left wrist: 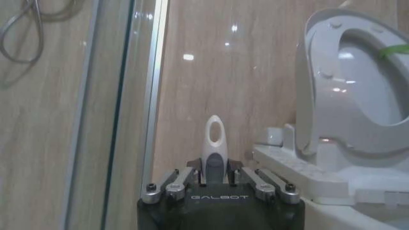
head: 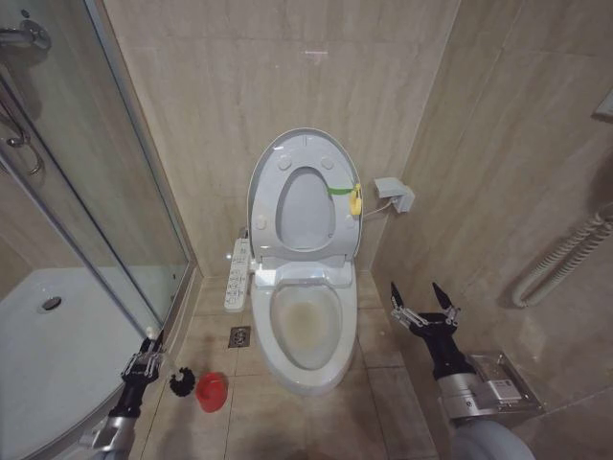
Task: Open the toilet lid, clean the toilet bowl with a toilet brush, close the toilet lid, and flush.
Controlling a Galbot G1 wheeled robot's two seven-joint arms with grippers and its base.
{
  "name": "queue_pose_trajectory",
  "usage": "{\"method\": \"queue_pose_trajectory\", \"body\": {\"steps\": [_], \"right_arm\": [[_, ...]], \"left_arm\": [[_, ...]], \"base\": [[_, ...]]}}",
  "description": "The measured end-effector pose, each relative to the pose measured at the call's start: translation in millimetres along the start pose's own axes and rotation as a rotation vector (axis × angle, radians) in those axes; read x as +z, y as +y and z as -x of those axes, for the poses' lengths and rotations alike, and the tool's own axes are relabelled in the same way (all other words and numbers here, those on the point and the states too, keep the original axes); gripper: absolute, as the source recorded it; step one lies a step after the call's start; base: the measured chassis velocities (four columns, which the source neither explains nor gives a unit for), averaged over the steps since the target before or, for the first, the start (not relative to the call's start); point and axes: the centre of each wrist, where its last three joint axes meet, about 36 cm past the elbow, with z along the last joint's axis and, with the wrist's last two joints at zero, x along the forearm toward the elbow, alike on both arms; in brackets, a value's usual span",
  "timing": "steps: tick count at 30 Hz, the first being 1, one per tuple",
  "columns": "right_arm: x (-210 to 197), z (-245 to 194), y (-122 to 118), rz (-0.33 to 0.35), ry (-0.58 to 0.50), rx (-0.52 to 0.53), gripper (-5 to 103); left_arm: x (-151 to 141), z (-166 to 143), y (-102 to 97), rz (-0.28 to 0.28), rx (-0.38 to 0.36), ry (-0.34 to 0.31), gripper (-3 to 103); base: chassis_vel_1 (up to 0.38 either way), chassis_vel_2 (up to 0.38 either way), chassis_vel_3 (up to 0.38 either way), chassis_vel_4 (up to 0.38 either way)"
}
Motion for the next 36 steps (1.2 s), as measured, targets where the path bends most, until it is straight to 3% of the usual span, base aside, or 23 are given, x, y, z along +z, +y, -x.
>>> {"method": "queue_pose_trajectory", "body": {"steps": [5,11,21,36], "right_arm": [[0,0,-2,-0.005,0.001,0.003,100],[-2,2,-4,-0.014,0.000,0.009,100],[-2,3,-8,-0.018,-0.006,0.022,100],[-5,5,-15,-0.016,-0.027,0.035,100]], "left_arm": [[14,26,-0.5,-0.034,-0.004,0.001,25],[26,38,-18.7,-0.070,0.011,0.009,25],[30,11,-18.6,-0.037,0.055,0.079,25],[39,20,-23.9,-0.007,0.139,0.127,25]], "base": [[0.000,0.000,0.000,0.000],[0.000,0.000,0.000,0.000],[0.000,0.000,0.000,0.000],[0.000,0.000,0.000,0.000]]}}
